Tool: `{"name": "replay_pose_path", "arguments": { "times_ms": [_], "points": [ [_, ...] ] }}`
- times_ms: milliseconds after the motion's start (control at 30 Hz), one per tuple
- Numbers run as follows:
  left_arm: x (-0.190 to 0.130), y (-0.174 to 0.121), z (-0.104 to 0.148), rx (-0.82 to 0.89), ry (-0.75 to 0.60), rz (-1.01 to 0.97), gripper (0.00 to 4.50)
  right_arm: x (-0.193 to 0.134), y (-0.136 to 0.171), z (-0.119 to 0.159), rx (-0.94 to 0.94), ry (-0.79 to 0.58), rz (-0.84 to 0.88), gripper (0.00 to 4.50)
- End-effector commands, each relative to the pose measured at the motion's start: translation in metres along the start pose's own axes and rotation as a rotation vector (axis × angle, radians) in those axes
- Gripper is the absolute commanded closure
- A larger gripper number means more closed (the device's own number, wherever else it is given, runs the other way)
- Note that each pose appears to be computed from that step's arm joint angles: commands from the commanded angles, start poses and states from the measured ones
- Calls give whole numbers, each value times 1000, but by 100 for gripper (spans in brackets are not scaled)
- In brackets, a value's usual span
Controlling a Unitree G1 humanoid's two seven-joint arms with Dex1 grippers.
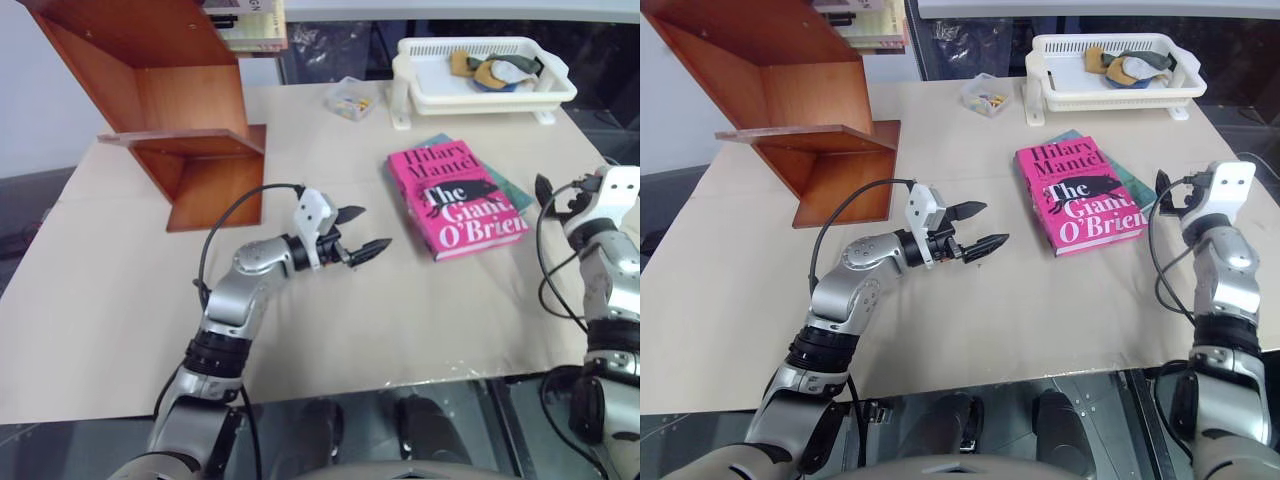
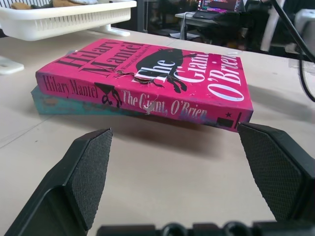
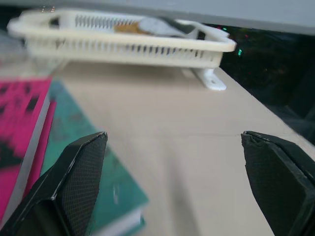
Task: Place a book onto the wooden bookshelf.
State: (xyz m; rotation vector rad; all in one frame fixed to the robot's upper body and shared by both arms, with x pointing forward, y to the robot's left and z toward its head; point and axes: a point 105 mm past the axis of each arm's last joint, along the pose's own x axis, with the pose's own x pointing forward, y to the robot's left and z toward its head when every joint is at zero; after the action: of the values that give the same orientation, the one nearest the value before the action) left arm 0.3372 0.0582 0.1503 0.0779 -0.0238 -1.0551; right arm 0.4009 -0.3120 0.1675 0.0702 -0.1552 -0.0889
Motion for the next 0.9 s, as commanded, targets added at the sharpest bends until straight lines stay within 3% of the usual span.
{"name": "replay_pose_path", "arguments": {
  "times_ms": [33, 300, 633, 900],
  "points": [
    [-1, 0, 12, 40, -29, 0, 1, 9, -7, 15, 130, -38, -34, 3],
    [-3, 2, 12, 46, -30, 16, 1, 24, -6, 3, 423, 140, -21, 3],
    [-2, 1, 11, 40, -34, 23, 1, 18, 5, -1, 580, 309, 80, 3],
    [-1, 0, 9, 39, -32, 23, 1, 16, 24, 3, 667, 360, 197, 3]
  ]
}}
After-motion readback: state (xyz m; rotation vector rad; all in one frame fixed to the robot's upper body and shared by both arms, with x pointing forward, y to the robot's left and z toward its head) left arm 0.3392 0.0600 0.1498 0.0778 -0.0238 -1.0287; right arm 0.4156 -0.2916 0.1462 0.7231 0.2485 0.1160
